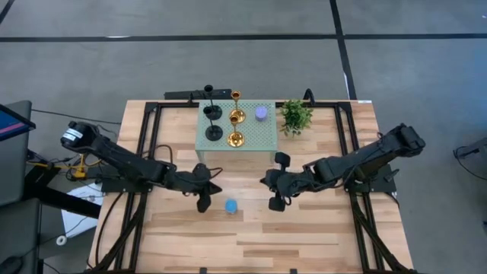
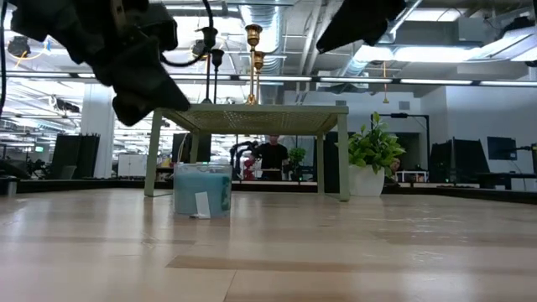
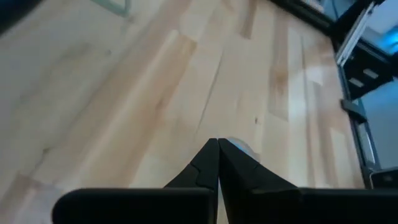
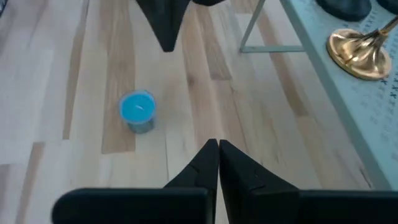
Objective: Pick & Place candle stick holders
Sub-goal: Put the blue scented candle on the shelf
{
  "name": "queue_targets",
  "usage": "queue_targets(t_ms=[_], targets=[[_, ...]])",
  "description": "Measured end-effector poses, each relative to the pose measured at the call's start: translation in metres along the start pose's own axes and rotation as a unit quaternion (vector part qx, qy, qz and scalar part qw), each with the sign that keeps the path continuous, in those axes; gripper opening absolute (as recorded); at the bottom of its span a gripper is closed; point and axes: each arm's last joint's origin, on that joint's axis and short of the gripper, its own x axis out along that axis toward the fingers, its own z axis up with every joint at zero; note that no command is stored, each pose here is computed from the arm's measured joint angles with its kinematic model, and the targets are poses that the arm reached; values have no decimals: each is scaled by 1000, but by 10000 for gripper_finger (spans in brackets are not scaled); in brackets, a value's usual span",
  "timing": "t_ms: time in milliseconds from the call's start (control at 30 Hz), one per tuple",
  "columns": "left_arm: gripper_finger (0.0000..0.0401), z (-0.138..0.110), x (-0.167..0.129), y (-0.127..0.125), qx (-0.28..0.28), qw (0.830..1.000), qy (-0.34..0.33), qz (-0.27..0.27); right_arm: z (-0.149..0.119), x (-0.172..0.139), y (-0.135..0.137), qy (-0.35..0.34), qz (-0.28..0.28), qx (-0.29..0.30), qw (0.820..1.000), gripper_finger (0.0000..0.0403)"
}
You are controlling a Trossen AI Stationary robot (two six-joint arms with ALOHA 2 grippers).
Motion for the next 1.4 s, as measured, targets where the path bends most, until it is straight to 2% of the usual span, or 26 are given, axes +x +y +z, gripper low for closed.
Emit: queue_targets(t_ms=[100, 367, 633, 733, 900, 1167, 1300, 1400], targets=[[7, -5, 7, 0, -2, 1000, 15, -8, -3, -1, -1, 12, -13, -5, 1000, 5], [12, -13, 28, -5, 2, 999, 29, -43, -17, -13, -12, 65, -94, -5, 993, 5], [5, 0, 45, -24, 121, 991, 17, -53, -18, -24, -8, 53, -106, -13, 993, 5], [5, 7, 51, -30, 150, 988, 22, -33, -23, -29, -6, 62, -122, -16, 991, 5], [5, 8, 53, -28, 203, 976, 73, 30, -32, -38, -2, 66, -162, -16, 985, 5], [5, 11, 48, -27, 211, 973, 86, 39, -48, -56, 5, 41, -238, -21, 970, 5], [6, 12, 48, -27, 210, 973, 83, 39, -48, -61, 15, 14, -222, -2, 975, 1], [7, 12, 48, -27, 210, 973, 83, 39, -45, -63, 23, -6, -197, -10, 980, 1]])
